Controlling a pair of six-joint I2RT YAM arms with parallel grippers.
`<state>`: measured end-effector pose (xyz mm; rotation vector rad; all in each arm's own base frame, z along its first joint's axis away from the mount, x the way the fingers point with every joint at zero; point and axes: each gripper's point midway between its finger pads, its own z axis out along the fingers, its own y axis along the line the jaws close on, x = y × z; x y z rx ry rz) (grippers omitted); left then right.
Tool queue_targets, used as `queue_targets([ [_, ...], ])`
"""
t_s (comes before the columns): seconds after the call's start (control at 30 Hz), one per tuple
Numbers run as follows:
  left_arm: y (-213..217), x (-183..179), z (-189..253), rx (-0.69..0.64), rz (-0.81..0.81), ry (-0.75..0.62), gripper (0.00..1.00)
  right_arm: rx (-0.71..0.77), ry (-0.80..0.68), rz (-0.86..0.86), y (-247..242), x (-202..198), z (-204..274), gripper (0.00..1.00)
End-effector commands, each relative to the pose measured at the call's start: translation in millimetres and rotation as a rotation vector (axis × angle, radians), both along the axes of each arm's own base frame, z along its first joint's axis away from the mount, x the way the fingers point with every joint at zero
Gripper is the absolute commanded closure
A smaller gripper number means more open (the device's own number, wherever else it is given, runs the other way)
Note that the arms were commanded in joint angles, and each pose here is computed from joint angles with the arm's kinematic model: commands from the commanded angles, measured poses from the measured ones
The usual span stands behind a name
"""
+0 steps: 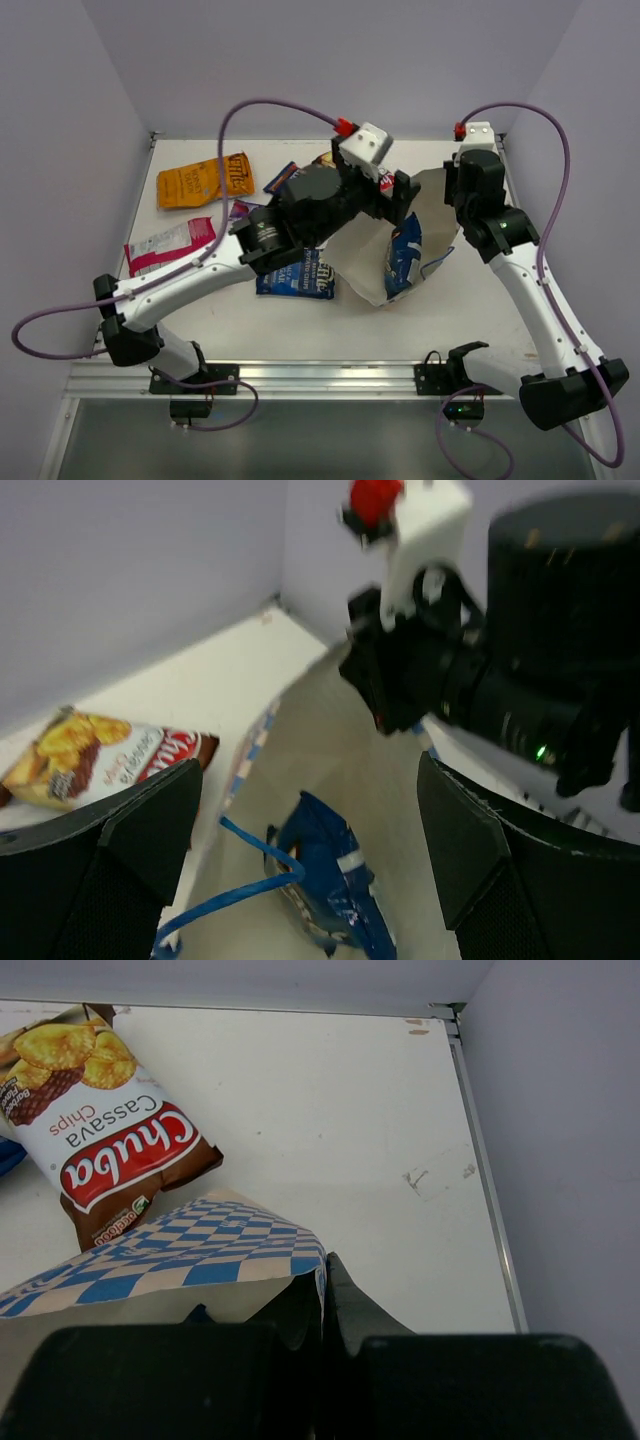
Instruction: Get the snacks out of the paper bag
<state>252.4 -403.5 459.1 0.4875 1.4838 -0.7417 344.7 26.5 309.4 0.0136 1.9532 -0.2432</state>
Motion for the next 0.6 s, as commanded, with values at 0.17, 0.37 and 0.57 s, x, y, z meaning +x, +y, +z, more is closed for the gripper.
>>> queue_targets([
  [0.17,-46.7,-22.9,-113.4,0.124,-0.018,0.308,0.07,0.049,-0.124,-0.006,-1.6,-3.8,47.1,1.00],
  [0.37,-58.6,4.2,-175.8,0.258,0.128,0.333,0.00,0.057,-0.119,0.012,1.4,-5.2,44.8,1.00],
  [0.57,-56.2,43.0,-207.0,0.331,0.263,0.335,0.00,0.061,-0.121,0.025,2.8,-7.9,42.8,1.00],
])
